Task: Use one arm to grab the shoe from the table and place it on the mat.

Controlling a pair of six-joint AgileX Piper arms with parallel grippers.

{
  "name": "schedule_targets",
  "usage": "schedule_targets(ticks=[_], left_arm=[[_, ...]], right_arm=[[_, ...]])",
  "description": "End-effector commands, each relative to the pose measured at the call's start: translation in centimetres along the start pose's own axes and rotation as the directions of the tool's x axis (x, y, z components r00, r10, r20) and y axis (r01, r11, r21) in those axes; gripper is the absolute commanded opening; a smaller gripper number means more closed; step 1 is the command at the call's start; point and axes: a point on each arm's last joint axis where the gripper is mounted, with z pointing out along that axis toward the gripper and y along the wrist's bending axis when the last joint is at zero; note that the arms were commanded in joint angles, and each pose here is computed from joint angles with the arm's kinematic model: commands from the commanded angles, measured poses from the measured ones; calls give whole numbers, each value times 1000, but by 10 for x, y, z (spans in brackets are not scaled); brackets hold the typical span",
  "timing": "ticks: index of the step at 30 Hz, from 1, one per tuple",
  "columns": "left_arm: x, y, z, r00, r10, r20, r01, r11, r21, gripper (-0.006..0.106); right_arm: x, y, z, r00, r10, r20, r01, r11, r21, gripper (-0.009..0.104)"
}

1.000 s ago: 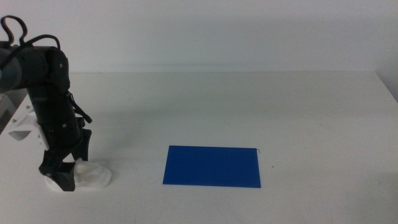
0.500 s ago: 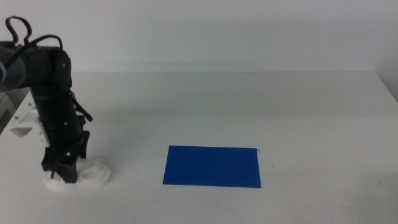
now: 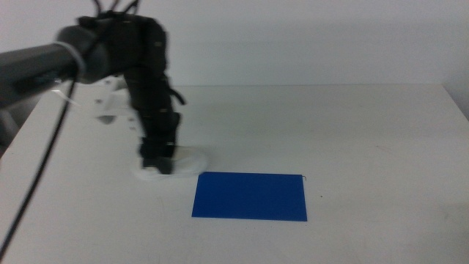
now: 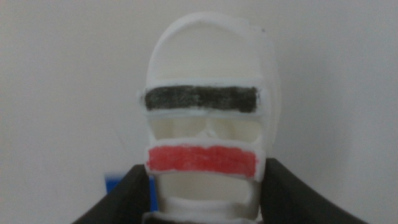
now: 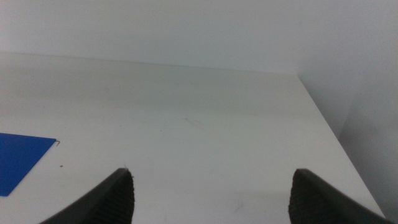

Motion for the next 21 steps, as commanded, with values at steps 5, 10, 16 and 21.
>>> schedule_targets(ticks=[5,10,16,21], left_arm=[[72,12,-28,995,-51,-80,50,999,-8,-1],[114,18,-20,993,-11,-116,9,1000,-19,-1],[129,21,-9,993,42,-107,-46,999,-30,-1],[130,21,1,991,93,-98,-97,994,-45,-1]], right_arm=[[-6,-1,-2,995,-17,97,16,1000,9,64],[-6,-1,-2,995,-17,97,16,1000,9,64],[-6,-1,-2,995,-17,97,16,1000,9,64],[-6,-1,-2,995,-17,97,16,1000,9,64]])
